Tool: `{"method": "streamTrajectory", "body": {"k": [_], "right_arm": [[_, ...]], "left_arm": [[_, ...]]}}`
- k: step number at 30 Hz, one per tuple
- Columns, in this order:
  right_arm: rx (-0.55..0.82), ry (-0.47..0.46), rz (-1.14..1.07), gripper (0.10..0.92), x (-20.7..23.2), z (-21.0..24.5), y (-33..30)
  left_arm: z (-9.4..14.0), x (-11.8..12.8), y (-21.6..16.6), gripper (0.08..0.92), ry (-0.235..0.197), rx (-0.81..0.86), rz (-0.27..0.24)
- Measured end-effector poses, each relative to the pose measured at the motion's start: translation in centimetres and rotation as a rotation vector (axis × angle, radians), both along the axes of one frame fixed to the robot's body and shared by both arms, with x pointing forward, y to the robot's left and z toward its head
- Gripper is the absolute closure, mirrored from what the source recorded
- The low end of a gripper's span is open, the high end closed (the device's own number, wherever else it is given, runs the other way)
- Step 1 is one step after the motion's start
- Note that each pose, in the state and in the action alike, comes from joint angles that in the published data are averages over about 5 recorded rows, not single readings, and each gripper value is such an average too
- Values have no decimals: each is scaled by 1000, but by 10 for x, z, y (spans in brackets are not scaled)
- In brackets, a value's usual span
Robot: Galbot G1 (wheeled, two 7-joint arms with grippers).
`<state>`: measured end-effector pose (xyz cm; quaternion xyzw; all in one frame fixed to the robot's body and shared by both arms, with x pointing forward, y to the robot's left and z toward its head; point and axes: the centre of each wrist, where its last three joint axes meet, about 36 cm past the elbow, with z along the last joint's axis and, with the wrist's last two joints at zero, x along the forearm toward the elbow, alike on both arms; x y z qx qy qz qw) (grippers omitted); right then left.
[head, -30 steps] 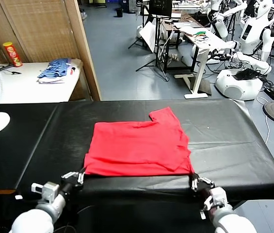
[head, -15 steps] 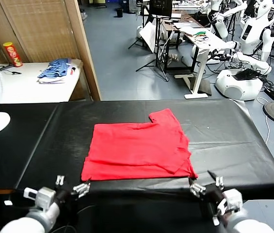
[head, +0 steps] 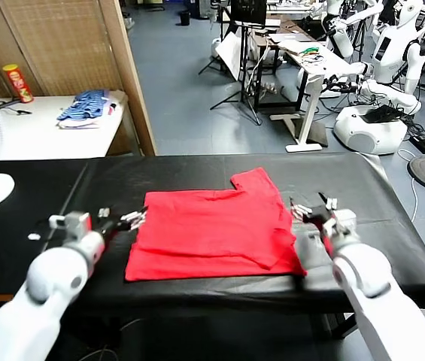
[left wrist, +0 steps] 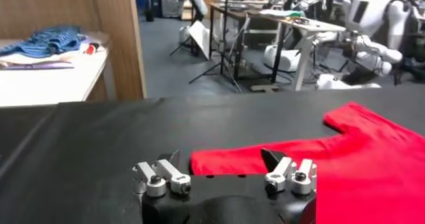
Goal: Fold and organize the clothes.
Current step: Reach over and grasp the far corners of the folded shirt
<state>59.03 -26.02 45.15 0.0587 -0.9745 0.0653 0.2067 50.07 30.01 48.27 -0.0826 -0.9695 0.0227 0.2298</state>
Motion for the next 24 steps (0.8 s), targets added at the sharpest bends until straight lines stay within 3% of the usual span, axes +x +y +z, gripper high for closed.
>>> {"method": "streamTrajectory", "body": {"k": [7, 14, 21, 24], "right_arm": [[-6, 68, 25, 224, 41, -13, 15], [27, 104, -4, 224, 55, -22, 25], [74, 132, -29, 231, 62, -30, 28], [90, 137, -32, 303, 65, -32, 29]], "left_arm": [[-19, 48, 2, 201, 67, -21, 38], [-38, 66, 7, 201, 146, -65, 64], [-47, 76, 5, 230, 168, -89, 53], [-49, 80, 3, 303, 165, -87, 55]]}}
